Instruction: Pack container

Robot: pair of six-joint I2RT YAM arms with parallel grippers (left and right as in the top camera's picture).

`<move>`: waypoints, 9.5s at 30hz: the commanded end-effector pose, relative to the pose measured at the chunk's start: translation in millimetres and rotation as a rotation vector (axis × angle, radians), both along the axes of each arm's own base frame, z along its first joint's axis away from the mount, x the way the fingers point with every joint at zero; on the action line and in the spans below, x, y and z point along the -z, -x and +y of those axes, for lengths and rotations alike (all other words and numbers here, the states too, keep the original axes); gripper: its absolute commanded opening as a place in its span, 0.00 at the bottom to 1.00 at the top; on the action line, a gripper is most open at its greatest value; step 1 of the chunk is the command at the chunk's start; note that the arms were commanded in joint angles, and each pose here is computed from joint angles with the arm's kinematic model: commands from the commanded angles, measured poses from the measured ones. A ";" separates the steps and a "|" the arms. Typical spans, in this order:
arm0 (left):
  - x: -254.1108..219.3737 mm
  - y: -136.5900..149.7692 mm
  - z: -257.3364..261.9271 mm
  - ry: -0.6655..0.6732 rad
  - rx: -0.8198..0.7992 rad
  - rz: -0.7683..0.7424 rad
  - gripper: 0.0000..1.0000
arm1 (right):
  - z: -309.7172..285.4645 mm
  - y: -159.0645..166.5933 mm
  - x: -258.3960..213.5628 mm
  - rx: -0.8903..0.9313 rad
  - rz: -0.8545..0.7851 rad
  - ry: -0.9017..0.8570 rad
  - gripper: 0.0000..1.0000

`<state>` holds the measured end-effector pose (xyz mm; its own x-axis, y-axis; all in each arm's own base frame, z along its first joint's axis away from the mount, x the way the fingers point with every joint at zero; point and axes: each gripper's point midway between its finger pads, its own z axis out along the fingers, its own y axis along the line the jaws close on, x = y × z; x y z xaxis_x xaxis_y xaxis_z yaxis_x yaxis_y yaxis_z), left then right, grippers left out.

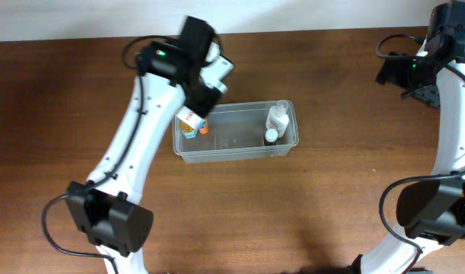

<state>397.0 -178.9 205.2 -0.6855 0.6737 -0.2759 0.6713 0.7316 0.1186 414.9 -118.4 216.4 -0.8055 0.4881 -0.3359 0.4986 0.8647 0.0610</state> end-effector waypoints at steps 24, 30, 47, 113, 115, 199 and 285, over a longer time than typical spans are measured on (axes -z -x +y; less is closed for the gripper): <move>15.4 46.0 -42.6 -0.041 0.654 0.068 0.48 | -3.2 1.6 -17.6 0.015 -0.044 0.018 0.98; 31.4 49.8 -40.4 -0.071 0.773 0.087 0.47 | -3.2 1.6 -17.6 0.015 -0.044 0.018 0.98; 91.6 32.0 -44.6 -0.117 0.812 0.147 0.48 | -3.2 1.6 -17.6 0.015 -0.044 0.018 0.98; -213.7 87.2 23.8 0.254 -0.059 -0.373 0.99 | -3.2 1.6 -17.6 0.015 -0.044 0.018 0.98; -229.9 97.8 42.6 0.243 -0.094 -0.436 0.99 | -3.2 1.6 -17.6 0.015 -0.044 0.018 0.98; 58.8 162.3 167.7 0.415 -0.390 -0.998 0.99 | -3.2 1.6 -17.6 0.015 -0.044 0.018 0.98; 58.8 162.3 167.7 0.415 -0.390 -0.998 0.99 | 159.4 172.6 56.6 -0.575 -1.168 0.185 0.98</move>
